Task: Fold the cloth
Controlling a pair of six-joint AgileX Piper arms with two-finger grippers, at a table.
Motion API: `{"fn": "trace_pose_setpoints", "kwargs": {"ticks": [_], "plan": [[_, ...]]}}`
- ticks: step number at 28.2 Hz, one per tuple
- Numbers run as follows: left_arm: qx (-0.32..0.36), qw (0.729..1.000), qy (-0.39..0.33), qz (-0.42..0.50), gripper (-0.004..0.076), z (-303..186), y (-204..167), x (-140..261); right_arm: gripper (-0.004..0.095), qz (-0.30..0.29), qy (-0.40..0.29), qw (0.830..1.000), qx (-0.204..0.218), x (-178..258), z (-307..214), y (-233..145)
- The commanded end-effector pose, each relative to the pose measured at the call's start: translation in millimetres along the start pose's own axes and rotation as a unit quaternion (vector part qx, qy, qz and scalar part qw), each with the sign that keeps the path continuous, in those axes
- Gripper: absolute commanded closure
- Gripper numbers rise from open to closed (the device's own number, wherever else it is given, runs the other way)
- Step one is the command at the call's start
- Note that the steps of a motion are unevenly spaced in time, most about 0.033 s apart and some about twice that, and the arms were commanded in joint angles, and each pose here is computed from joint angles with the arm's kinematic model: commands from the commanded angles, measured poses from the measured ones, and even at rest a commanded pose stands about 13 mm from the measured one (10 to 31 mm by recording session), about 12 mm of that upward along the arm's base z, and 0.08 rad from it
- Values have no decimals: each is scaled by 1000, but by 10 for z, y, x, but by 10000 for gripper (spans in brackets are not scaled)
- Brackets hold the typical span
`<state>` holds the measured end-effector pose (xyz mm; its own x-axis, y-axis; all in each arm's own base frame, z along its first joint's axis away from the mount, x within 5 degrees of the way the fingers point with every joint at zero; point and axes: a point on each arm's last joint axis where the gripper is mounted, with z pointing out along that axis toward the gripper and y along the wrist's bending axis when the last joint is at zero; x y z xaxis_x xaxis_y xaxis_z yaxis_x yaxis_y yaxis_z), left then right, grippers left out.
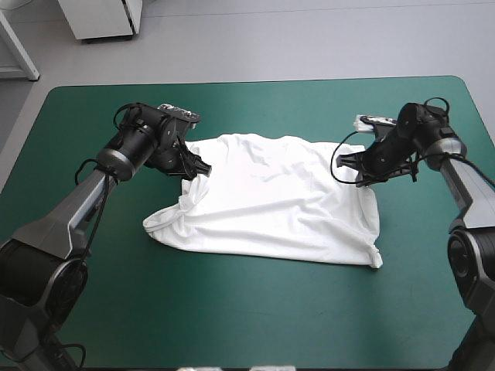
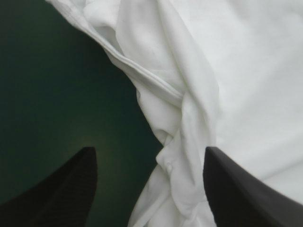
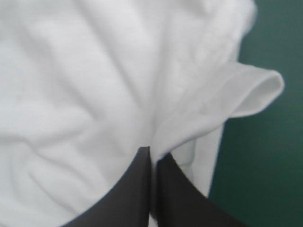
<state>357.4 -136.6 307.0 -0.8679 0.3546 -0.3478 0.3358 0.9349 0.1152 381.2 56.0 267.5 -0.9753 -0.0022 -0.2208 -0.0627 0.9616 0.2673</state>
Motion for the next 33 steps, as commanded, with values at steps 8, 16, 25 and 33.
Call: {"fn": "trace_pose_setpoints", "kwargs": {"ticks": [8,16,25,33], "plan": [[-1,998,-56,-9,248,-317,31,-47,925,-78,-67,993,-51,-27,-7,756],[-1,998,-56,-9,248,-317,31,-47,866,-71,-16,996,-60,-34,401,798],[-3,998,-55,-10,248,-317,33,-45,416,-86,8,994,-61,-21,218,844],[-30,999,-21,-23,248,-373,90,41,426,-122,-28,992,13,220,-551,793]]}}
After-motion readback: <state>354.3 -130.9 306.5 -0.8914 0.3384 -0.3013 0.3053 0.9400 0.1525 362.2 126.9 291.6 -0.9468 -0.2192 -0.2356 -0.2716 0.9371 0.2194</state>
